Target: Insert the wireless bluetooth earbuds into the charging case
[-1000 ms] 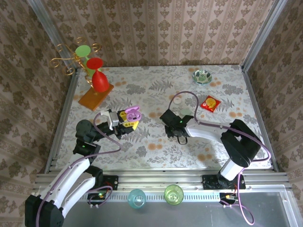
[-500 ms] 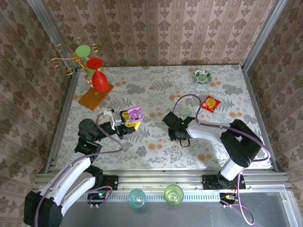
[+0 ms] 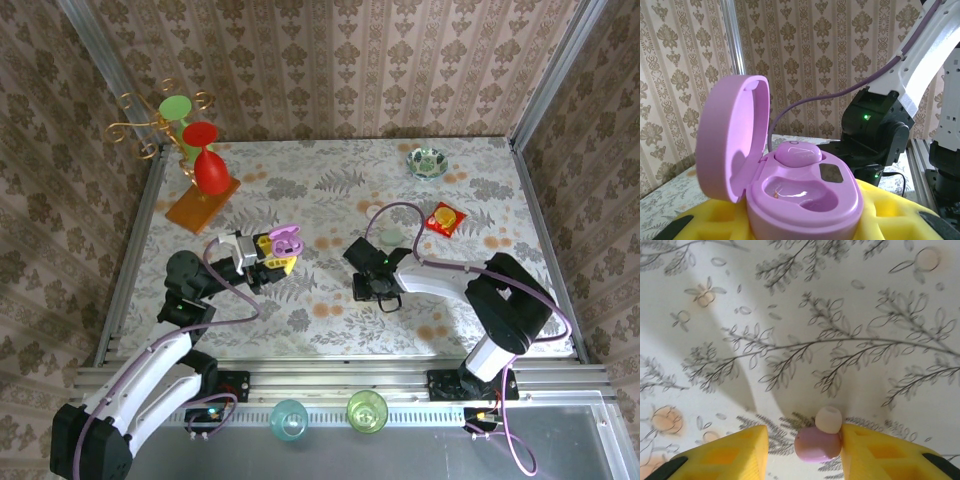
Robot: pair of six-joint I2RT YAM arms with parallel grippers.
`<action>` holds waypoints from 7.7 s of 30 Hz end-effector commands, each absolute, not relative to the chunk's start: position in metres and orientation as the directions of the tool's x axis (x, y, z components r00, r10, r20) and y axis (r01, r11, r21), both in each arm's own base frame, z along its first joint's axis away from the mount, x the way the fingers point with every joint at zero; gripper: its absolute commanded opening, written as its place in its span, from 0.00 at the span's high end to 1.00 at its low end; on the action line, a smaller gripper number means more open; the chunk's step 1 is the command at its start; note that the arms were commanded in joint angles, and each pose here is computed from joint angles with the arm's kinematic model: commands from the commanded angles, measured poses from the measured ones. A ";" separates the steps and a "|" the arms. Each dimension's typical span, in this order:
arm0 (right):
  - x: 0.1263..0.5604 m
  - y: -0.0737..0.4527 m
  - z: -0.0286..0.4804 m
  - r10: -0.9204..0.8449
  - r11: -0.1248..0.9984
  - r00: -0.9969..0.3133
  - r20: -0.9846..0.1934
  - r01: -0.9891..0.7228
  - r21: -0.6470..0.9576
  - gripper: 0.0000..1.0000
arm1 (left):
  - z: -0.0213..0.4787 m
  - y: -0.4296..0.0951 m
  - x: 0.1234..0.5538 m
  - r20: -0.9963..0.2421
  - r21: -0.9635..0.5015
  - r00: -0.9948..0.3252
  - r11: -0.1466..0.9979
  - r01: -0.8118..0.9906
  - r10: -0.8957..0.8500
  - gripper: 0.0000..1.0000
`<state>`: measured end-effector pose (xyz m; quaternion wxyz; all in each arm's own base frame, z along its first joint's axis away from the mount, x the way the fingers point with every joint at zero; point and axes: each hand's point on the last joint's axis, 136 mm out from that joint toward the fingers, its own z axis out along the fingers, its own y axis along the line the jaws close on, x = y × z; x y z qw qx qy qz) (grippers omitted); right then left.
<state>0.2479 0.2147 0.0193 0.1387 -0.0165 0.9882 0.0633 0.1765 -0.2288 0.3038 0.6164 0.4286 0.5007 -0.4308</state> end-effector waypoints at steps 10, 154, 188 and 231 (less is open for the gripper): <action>0.241 0.215 0.053 -0.120 0.978 -0.926 -0.359 -0.172 0.117 0.57 | 0.312 -0.229 0.178 -0.980 0.138 0.172 0.273 0.952 -0.105 0.77; 0.254 0.375 0.296 -0.179 0.509 -0.745 -0.643 -0.629 0.587 0.85 | 0.254 -0.247 0.235 -0.970 0.206 0.241 0.443 0.872 -0.023 0.78; 0.272 0.373 0.269 -0.164 0.619 -0.790 -0.591 -0.549 0.561 0.77 | 0.256 -0.247 0.234 -0.970 0.193 0.238 0.448 0.873 -0.045 0.78; 0.272 0.318 0.344 -0.050 0.632 -0.635 -0.771 -0.618 0.468 0.25 | 0.252 -0.241 0.232 -0.969 0.214 0.248 0.447 0.869 -0.018 0.78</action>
